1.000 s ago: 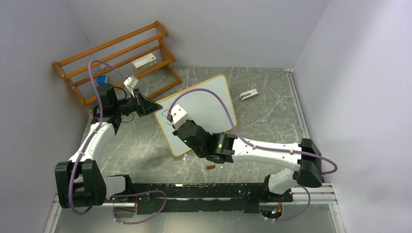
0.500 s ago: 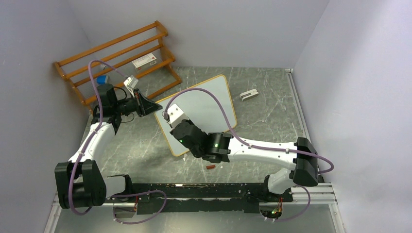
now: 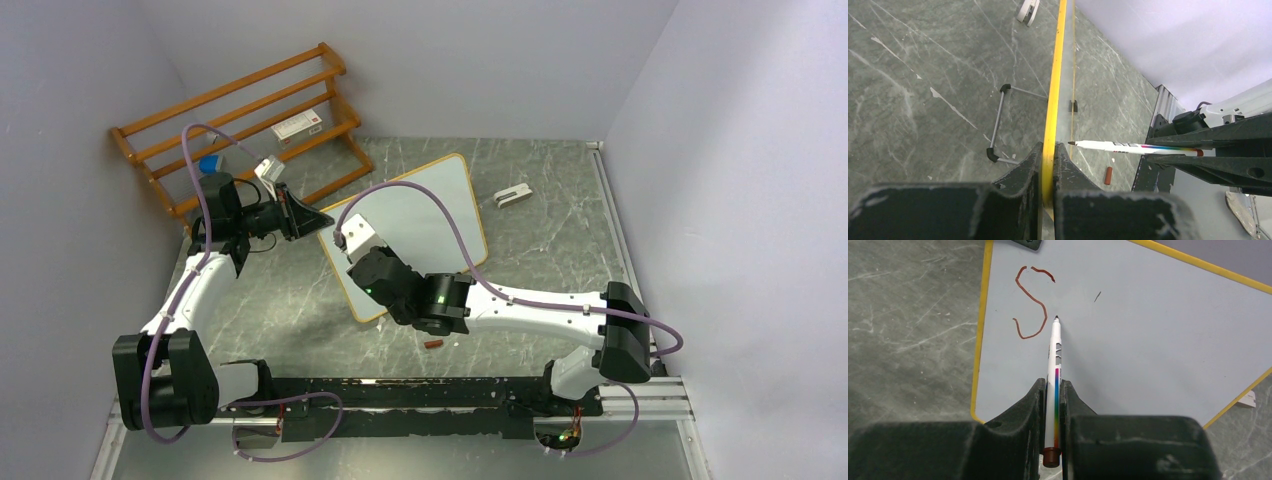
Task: Write a sentence on the whiteboard
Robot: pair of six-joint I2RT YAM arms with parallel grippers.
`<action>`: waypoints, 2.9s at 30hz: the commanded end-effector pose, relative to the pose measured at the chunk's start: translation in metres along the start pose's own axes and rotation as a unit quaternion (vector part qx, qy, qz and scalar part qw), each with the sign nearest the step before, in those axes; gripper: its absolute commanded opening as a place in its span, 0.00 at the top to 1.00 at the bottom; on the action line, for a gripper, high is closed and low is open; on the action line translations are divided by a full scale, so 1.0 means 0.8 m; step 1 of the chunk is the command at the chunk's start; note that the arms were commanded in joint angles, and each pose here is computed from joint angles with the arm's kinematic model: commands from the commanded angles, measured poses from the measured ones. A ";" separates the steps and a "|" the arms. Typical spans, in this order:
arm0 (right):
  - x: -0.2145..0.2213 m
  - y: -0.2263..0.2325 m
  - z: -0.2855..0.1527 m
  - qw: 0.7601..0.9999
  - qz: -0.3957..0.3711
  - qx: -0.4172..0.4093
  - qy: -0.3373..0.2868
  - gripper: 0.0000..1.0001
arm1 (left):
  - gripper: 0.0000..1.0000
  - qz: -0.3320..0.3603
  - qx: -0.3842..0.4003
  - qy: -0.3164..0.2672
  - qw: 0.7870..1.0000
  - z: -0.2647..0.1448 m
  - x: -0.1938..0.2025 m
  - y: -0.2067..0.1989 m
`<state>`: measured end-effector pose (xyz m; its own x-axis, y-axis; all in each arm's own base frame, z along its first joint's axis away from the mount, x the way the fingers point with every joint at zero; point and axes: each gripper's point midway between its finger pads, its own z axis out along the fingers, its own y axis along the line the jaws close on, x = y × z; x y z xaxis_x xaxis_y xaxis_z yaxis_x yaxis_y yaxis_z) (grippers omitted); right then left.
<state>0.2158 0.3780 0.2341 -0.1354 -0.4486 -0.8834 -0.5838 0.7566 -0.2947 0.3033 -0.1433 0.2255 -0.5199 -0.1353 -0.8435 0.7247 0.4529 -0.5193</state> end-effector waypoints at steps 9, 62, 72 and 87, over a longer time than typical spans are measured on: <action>-0.022 0.000 0.001 0.999 0.024 0.012 -0.019 1.00 | 0.95 0.032 -0.040 -0.009 0.999 -0.005 -0.005 0.022; 0.028 0.013 -0.004 0.999 0.007 -0.007 0.050 1.00 | 0.95 0.024 -0.040 -0.007 0.999 -0.004 -0.002 0.025; 0.012 0.008 -0.010 0.999 0.026 -0.007 0.027 1.00 | 0.95 0.024 -0.041 -0.007 0.999 -0.003 -0.002 0.025; -0.008 0.002 -0.007 0.999 0.040 0.003 -0.006 1.00 | 0.95 0.021 -0.039 -0.007 0.999 -0.003 -0.001 0.025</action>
<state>0.2068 0.3768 0.2386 -0.1836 -0.4052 -0.8956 -0.5893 0.7746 -0.2296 0.3037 -0.1431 0.2254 -0.5206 -0.1366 -0.8428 0.7225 0.4553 -0.5202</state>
